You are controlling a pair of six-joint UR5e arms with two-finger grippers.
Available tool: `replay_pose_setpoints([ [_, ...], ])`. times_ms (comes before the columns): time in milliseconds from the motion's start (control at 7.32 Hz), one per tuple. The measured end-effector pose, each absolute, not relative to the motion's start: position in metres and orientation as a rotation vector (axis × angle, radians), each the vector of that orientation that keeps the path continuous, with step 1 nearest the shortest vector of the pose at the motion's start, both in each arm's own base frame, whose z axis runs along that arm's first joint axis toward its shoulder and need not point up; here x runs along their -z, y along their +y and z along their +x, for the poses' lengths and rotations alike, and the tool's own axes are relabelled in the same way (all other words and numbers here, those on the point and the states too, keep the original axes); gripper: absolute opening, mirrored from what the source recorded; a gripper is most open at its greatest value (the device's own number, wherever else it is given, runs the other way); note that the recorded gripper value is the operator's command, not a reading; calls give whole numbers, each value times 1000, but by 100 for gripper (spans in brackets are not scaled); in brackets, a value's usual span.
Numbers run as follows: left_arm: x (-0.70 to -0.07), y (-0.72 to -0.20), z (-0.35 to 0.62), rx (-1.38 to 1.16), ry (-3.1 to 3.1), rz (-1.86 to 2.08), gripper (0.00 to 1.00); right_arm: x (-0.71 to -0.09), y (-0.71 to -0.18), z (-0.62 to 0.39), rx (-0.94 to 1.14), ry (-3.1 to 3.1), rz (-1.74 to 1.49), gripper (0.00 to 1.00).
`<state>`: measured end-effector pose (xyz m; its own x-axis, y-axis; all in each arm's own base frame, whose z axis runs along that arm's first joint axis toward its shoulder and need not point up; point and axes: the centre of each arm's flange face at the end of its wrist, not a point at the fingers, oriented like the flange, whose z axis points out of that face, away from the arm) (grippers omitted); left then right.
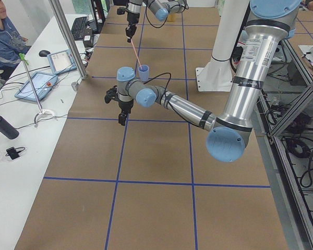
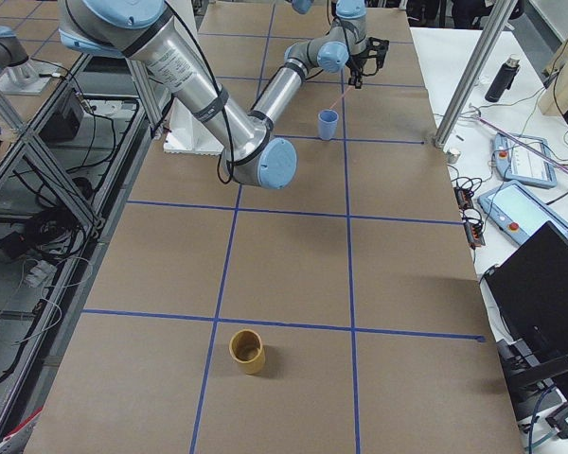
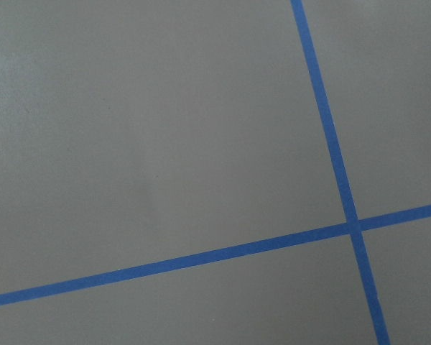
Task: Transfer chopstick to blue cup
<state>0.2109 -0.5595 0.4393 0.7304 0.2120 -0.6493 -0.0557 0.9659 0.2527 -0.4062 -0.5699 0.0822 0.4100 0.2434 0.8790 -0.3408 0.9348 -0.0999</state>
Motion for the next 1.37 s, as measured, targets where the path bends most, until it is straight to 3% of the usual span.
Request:
replay_pose_setpoints([
  [410, -441, -560, 211, -148, 738, 221, 98, -94, -570, -407, -358, -1074, 100, 0],
  [547, -441, -560, 211, -146, 739, 221, 98, -101, -569, -407, -352, -1067, 100, 79],
  [683, -440, -560, 212, -144, 740, 222, 98, -104, -568, -408, -349, -1063, 101, 100],
  [1367, -438, -562, 211, -140, 741, 225, 98, -119, -541, -395, -337, -1066, 158, 100],
])
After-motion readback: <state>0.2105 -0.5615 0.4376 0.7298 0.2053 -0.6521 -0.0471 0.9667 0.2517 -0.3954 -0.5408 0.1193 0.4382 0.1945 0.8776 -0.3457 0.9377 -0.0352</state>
